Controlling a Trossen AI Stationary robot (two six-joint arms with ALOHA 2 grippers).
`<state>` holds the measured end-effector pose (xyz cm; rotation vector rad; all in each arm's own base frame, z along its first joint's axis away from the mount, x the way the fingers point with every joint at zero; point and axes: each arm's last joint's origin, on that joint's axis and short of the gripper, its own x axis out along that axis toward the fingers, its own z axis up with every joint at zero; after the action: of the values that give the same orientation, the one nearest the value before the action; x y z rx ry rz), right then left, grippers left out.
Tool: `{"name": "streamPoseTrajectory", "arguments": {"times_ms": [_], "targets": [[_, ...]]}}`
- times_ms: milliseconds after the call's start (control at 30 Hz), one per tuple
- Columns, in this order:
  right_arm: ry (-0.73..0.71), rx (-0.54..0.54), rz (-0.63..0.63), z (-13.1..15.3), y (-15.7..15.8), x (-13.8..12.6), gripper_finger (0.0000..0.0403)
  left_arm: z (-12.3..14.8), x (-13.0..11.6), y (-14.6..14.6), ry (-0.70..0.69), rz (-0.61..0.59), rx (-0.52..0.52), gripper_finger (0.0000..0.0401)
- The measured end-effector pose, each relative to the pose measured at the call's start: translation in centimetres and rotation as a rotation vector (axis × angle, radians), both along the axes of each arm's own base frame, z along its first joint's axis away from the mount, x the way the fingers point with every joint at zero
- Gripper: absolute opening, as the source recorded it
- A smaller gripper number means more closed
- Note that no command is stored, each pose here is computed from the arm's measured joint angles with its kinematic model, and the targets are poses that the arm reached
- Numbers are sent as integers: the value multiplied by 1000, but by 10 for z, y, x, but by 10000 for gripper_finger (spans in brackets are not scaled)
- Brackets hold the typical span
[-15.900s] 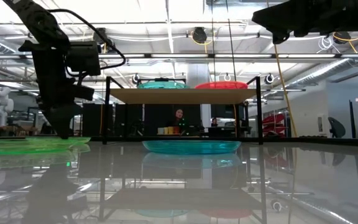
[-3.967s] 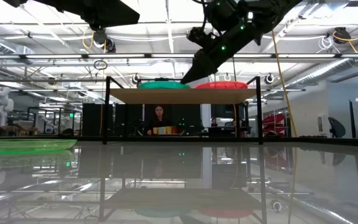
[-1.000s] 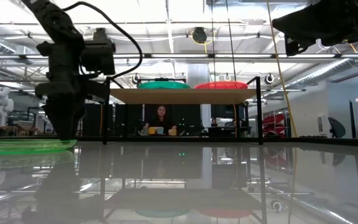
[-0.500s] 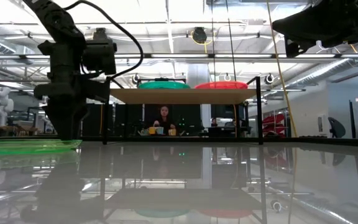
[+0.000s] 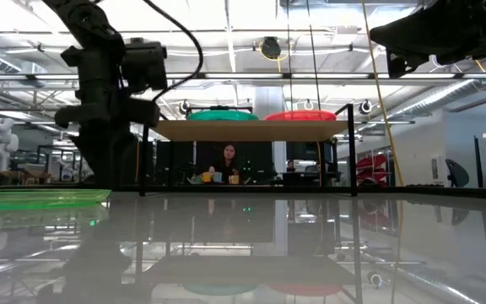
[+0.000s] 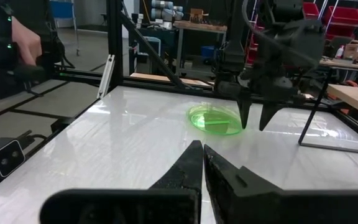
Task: Place and stack plates onto a shelf
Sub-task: Stack the green plate on top of the blue plate on the shelf
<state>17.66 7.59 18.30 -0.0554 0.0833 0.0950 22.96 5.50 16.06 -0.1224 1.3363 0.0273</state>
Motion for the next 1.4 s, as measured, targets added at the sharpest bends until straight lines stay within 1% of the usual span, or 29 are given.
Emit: {"name": "streamPoseTrajectory", "arguments": {"times_ms": [133, 333, 433, 533, 667, 800, 900, 933, 1100, 1267, 1400], "targets": [[-1, -9, 0, 0, 0, 0, 0, -10, -2, 2, 70, 4, -44, 198], [2, -20, -1, 0, 0, 0, 0, -26, 4, 2, 122, -19, -92, 197], [0, -21, -4, 0, 0, 0, 0, -28, 4, 2, 135, -33, -94, 191], [1, -22, -4, 0, 0, 0, 0, -28, 3, 2, 131, -51, -88, 162], [1, -28, -5, 0, -1, 0, 0, -25, 2, 2, 117, -75, -73, 102], [1, -30, -15, 0, -2, 1, 0, -20, 3, 2, 109, -110, -71, 50], [0, -33, -26, 0, -4, 2, 0, -11, 5, 1, 146, -115, -102, 13], [1, -33, -31, 0, -5, 2, 0, -6, 7, 2, 152, -116, -103, 8], [2, -34, -48, 0, -8, 3, 0, 23, 21, 5, 140, -132, -82, 4], [2, -65, -46, -1, -9, 4, 0, 55, 33, 8, 109, -159, -62, 2], [0, -99, -41, -1, -9, 4, 0, 91, 43, 10, 51, -191, -37, 2]]}}
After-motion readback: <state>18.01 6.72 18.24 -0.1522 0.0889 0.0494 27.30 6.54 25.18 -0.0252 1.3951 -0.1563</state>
